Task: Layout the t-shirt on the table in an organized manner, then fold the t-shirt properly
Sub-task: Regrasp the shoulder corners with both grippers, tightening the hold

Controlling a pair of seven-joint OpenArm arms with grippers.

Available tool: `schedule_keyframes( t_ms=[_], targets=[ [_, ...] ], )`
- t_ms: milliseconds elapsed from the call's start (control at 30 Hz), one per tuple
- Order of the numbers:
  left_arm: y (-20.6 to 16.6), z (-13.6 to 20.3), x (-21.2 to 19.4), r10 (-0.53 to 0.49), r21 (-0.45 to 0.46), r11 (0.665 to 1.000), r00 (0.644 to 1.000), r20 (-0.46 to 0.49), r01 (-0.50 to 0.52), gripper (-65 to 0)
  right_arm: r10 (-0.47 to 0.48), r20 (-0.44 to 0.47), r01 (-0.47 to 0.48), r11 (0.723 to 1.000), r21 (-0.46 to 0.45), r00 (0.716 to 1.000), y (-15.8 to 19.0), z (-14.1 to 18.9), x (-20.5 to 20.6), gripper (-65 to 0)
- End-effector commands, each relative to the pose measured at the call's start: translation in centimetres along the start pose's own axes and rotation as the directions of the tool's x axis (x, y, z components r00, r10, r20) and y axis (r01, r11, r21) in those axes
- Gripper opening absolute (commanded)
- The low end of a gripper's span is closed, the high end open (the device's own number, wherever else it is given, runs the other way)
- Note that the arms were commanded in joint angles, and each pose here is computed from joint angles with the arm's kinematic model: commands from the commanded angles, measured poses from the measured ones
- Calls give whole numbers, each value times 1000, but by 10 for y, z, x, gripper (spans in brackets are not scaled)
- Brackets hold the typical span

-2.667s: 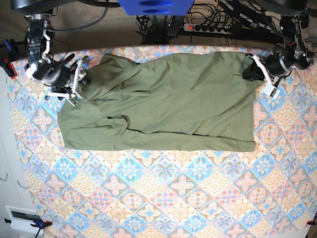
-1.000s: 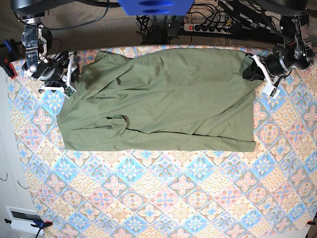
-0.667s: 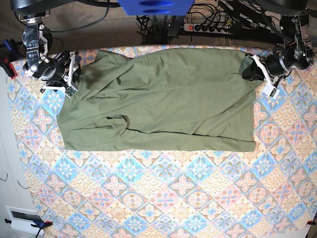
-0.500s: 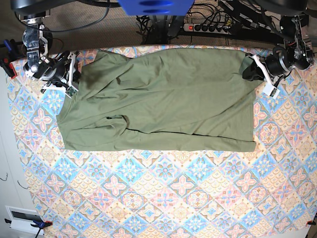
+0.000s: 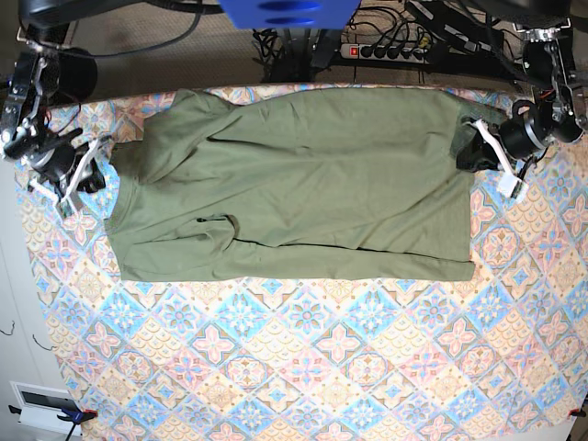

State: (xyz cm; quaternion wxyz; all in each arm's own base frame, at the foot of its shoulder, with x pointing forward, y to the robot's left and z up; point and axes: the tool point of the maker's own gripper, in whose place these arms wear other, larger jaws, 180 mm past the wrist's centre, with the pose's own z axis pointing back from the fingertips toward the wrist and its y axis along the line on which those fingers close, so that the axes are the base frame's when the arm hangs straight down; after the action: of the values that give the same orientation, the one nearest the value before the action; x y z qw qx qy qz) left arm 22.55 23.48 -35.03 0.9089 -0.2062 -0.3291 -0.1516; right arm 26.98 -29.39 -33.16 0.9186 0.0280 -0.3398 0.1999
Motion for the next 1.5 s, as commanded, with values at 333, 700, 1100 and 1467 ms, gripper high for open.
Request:
schedule_keyframes(
  t_ms=[333, 700, 1100, 1467],
  targets=[
    [2, 6, 14, -29, 4, 1000, 999, 34, 29, -650, 17, -134, -16, 1000, 10, 991, 1, 10, -25, -403],
    [2, 5, 14, -29, 3, 1000, 999, 33, 29, -650, -60, -69, 73, 975, 209, 996, 51, 3, -25, -365],
    [2, 5, 13, -27, 2, 1000, 999, 31, 27, -650, -205, -93, 223, 938, 266, 974, 75, -23, -43, -365],
    [2, 5, 13, -29, 3, 1000, 999, 31, 29, -650, -172, -98, 194, 929, 316, 980, 93, -31, -37, -365]
  ],
)
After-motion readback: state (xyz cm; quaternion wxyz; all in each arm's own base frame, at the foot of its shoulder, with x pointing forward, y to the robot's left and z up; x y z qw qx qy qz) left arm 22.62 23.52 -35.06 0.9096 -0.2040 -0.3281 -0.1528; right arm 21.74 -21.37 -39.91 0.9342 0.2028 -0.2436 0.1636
